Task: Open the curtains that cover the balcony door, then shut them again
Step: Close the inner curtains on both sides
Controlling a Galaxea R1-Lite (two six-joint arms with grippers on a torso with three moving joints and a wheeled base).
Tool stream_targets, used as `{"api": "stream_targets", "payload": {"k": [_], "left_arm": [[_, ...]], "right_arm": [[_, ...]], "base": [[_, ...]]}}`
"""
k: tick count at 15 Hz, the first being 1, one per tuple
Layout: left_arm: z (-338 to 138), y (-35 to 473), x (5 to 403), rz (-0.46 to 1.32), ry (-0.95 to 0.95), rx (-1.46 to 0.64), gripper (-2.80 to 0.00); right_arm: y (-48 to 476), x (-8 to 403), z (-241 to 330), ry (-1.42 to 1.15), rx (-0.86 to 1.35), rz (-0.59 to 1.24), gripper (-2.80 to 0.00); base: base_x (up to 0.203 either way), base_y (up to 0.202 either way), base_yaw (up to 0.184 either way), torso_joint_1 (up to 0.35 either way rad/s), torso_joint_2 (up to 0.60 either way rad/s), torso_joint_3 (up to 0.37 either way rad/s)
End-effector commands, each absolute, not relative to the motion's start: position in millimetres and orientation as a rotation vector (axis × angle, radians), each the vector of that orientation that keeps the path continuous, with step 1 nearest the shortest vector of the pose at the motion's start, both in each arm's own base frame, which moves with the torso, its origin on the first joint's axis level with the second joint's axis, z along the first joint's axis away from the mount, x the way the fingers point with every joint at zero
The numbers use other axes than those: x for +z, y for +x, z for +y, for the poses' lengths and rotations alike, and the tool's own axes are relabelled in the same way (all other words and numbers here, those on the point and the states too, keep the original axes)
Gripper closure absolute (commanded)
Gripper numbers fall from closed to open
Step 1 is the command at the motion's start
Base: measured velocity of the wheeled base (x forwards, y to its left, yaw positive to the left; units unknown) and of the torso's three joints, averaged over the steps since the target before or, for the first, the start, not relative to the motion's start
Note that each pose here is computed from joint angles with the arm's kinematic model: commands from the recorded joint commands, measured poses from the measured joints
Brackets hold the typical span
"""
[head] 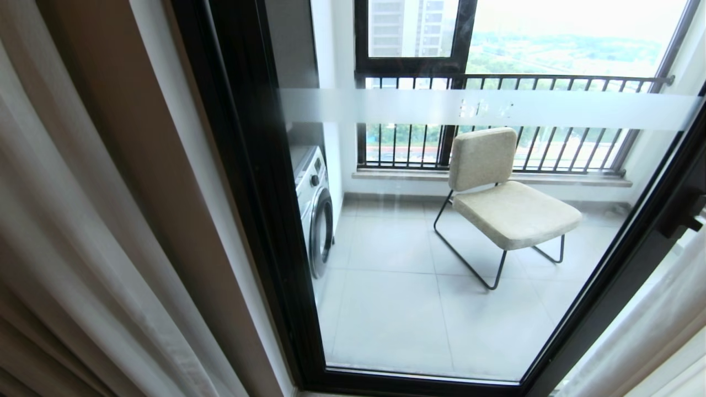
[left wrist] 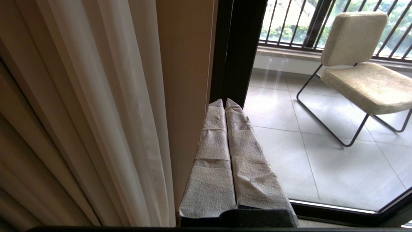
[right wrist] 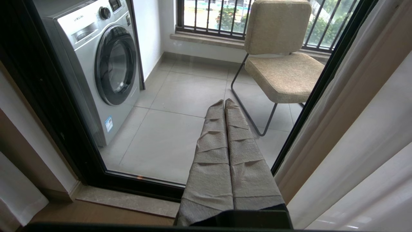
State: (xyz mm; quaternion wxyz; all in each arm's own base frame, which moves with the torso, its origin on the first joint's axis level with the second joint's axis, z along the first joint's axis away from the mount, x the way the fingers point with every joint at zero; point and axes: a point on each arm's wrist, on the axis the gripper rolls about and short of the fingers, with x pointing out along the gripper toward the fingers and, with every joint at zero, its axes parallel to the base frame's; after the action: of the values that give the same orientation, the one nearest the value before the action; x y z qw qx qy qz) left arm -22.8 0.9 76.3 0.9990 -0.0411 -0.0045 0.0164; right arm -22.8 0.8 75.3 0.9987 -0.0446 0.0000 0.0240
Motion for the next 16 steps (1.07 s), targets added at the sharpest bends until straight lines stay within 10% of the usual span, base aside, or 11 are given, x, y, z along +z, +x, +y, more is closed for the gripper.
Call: {"api": "stream_targets", "payload": {"k": [1, 16], "left_arm": [[1, -23, 76, -0.011, -0.081, 0.035, 0.0], [5, -31, 196, -0.181, -0.086, 0.186, 0.0]], "right_arm": [[-23, 75, 1, -0.09, 0.049, -0.001, 0.0], [-23, 75, 1, -0.089, 0.049, -0.001, 0.0]], "base": [[0.0, 0.0, 0.0, 0.0, 0.0, 0.0], [0.0, 0.0, 0.0, 0.0, 0.0, 0.0]]}}
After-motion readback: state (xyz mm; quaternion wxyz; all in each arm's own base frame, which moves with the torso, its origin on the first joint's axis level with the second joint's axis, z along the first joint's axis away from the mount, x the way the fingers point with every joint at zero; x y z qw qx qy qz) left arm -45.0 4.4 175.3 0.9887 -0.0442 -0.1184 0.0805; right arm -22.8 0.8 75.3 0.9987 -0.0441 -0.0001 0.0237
